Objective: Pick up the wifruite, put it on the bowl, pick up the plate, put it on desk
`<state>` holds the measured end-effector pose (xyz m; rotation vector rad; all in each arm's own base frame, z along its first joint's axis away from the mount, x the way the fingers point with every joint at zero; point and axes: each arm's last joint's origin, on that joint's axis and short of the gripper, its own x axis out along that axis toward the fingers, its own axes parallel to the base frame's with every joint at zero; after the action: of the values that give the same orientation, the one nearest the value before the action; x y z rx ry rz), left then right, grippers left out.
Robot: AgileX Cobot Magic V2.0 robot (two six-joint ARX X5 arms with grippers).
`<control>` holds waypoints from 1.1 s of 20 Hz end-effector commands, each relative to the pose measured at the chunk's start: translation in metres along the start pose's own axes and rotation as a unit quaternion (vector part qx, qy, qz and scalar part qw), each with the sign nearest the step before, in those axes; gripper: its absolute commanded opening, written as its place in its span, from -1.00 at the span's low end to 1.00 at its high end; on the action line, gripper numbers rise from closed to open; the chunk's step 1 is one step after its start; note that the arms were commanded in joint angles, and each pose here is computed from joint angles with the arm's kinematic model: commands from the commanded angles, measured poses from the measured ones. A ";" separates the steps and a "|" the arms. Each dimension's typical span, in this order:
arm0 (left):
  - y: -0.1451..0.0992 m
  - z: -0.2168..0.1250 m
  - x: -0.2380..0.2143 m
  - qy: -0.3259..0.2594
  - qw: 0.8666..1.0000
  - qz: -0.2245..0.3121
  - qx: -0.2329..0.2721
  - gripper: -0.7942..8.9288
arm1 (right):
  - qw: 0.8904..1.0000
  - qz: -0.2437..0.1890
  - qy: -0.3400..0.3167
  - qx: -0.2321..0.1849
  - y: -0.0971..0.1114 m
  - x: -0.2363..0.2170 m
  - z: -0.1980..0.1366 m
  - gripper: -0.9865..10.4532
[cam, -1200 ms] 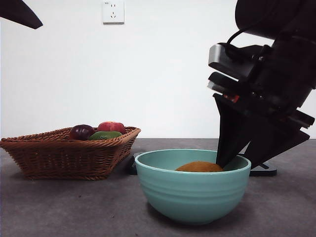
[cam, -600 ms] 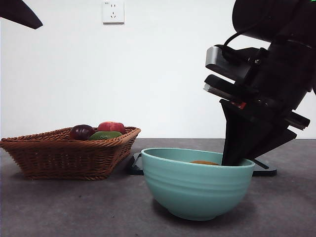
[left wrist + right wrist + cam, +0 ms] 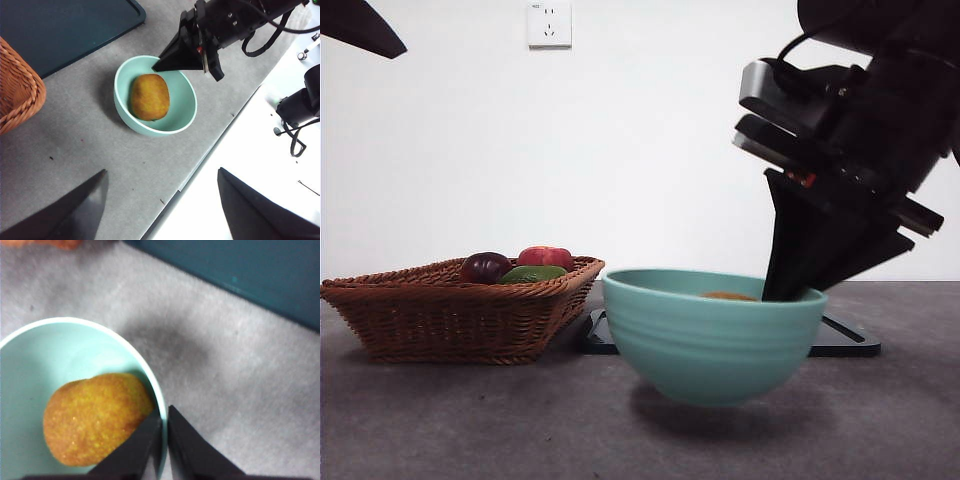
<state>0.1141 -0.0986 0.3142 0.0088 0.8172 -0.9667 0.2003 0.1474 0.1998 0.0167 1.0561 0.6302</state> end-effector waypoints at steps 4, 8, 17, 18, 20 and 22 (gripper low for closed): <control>-0.001 0.003 0.000 -0.006 1.000 -0.003 0.013 -0.13 | 0.999 0.003 -0.042 -0.001 0.005 -0.013 0.024 -0.82; -0.001 0.003 0.000 -0.006 1.000 -0.003 0.014 -0.13 | 0.997 -0.009 -0.077 0.010 -0.004 -0.026 0.047 -0.82; -0.001 0.003 0.000 -0.006 1.000 -0.003 0.014 -0.13 | 0.994 -0.052 -0.094 0.035 -0.045 -0.019 0.099 -0.82; -0.001 0.003 0.000 -0.006 1.000 -0.003 0.014 -0.13 | 0.994 -0.056 -0.088 0.037 -0.050 -0.011 0.104 -0.82; -0.001 0.003 0.000 -0.006 1.000 -0.003 0.014 -0.13 | 0.994 -0.060 -0.081 0.043 -0.060 0.004 0.113 -0.82; -0.001 0.003 0.000 -0.006 1.000 -0.003 0.014 -0.13 | 0.994 -0.062 -0.075 0.048 -0.068 0.018 0.118 -0.82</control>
<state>0.1141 -0.0986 0.3142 0.0095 0.8168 -0.9671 0.3302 0.1302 0.2200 0.0851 0.9606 0.4439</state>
